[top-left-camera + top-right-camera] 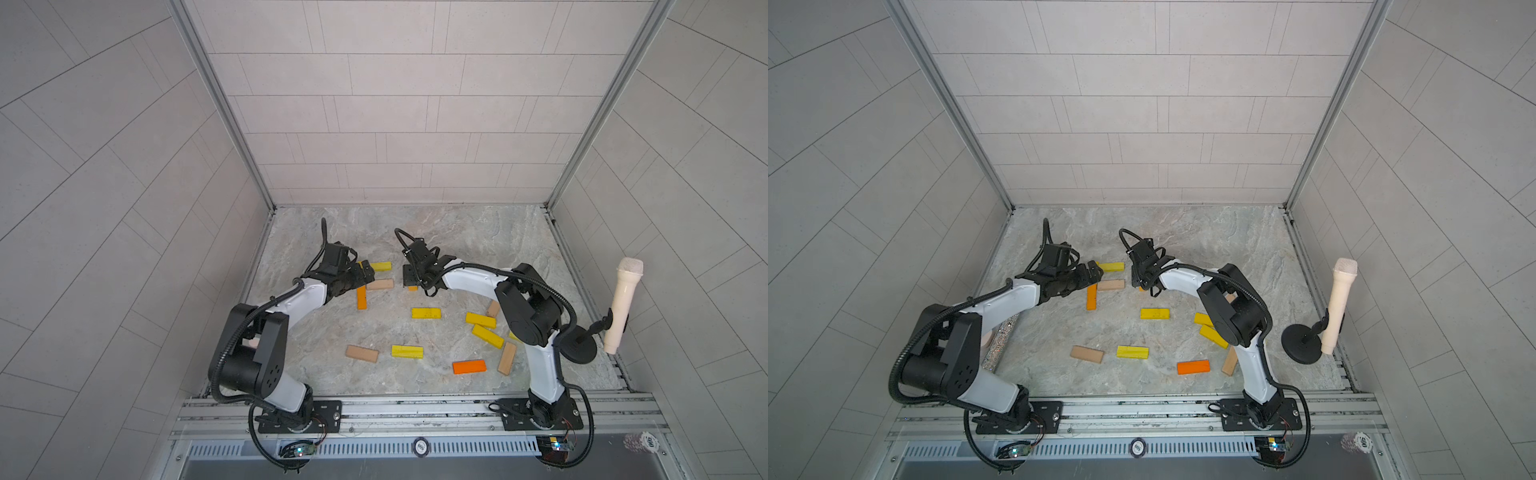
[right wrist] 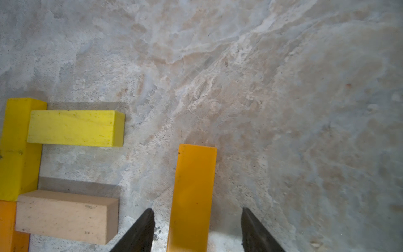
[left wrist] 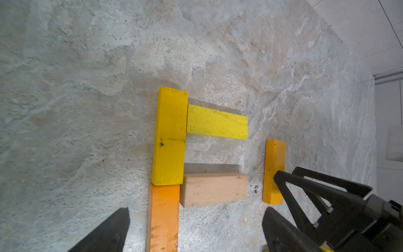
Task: Assemble the number 8 with building blocks
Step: Assemble the building block at the center of the board.
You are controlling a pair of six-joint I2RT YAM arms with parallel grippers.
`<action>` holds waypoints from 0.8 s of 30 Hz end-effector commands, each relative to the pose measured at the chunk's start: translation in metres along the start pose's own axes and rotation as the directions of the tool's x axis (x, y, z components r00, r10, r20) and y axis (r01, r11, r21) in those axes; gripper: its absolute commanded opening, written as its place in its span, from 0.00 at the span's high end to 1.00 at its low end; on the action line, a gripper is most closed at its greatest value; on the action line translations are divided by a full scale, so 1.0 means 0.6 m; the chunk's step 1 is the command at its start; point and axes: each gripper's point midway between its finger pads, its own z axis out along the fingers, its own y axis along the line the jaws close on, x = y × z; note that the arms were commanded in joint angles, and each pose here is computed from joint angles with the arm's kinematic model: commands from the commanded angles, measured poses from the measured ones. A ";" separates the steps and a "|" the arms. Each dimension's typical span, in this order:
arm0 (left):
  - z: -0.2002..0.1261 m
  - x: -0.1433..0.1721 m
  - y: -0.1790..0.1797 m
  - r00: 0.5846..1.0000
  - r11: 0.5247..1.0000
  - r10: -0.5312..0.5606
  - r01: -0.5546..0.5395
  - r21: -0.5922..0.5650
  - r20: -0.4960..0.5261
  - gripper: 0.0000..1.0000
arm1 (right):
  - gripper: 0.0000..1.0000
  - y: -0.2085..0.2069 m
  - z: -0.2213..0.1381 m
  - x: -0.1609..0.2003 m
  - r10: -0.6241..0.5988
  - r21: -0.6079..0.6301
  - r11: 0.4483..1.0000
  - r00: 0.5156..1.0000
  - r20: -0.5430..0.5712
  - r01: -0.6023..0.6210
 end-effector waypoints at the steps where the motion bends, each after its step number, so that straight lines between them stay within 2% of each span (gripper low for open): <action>1: 0.004 0.001 0.007 1.000 1.000 -0.014 0.014 -0.001 0.007 0.00 | 0.37 -0.003 0.007 0.006 0.012 0.032 0.999 1.000 -0.015 -0.012; 8: 0.003 -0.002 0.008 1.000 1.000 -0.017 0.017 0.001 0.009 0.00 | 0.49 0.000 0.015 0.008 0.010 0.039 0.999 1.000 -0.022 -0.009; 18: 0.003 -0.003 0.010 1.000 1.000 -0.030 0.030 0.007 0.009 0.00 | 0.54 0.015 0.022 0.007 0.001 0.036 0.999 0.999 -0.038 0.000; 24: 0.000 -0.007 0.007 0.999 0.999 -0.033 0.033 0.015 0.015 0.00 | 0.56 0.005 0.025 0.009 0.019 0.083 0.996 0.999 -0.035 -0.016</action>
